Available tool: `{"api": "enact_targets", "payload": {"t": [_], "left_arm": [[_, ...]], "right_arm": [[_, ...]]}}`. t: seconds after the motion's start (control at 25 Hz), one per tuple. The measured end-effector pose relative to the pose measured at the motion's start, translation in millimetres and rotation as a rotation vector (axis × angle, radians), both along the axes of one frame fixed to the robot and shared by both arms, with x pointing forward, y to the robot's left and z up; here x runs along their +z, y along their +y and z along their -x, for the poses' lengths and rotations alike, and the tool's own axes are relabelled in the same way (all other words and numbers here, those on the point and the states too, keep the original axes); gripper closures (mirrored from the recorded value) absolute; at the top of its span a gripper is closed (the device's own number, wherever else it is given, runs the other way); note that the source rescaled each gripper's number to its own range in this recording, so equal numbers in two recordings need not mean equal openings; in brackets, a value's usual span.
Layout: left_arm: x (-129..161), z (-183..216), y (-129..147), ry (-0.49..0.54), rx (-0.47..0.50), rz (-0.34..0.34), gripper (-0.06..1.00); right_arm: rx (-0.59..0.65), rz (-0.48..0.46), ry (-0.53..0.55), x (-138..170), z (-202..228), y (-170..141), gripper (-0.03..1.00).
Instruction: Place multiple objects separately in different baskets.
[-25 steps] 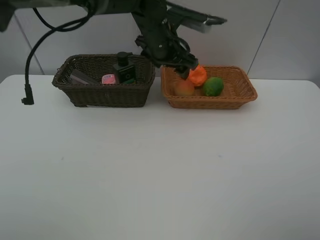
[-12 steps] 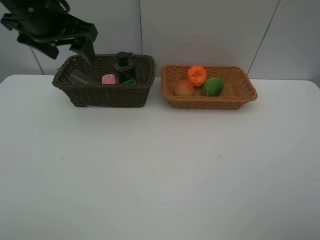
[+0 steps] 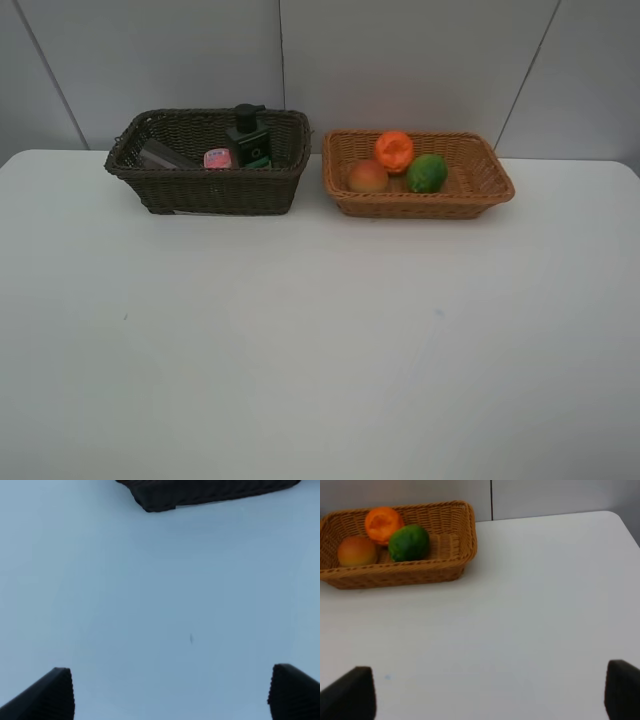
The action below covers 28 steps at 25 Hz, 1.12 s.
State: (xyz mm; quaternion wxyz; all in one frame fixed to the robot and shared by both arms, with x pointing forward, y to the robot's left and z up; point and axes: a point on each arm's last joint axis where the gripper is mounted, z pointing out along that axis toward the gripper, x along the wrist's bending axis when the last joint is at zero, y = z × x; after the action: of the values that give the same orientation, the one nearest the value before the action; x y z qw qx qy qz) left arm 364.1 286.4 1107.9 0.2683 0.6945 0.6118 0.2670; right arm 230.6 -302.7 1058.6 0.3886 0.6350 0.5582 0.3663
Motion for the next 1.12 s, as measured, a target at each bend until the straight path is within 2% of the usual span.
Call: {"api": "enact_targets", "payload": {"t": [0.24, 0.48, 0.72, 1.12], "left_arm": [[2, 71, 12, -0.122, 0.007, 0.041, -0.06], [-31, 117, 16, -0.197, -0.011, 0.094, -0.06], [-50, 138, 20, -0.295, -0.037, 0.082, -0.06], [-54, 132, 18, -0.322, -0.048, 0.094, -0.06]], "right_arm": [[0.000, 0.000, 0.000, 0, 0, 0, -0.01], [0.000, 0.000, 0.000, 0, 0, 0, -0.01], [0.000, 0.000, 0.000, 0, 0, 0, -0.01], [0.000, 0.000, 0.000, 0, 0, 0, -0.01]]}}
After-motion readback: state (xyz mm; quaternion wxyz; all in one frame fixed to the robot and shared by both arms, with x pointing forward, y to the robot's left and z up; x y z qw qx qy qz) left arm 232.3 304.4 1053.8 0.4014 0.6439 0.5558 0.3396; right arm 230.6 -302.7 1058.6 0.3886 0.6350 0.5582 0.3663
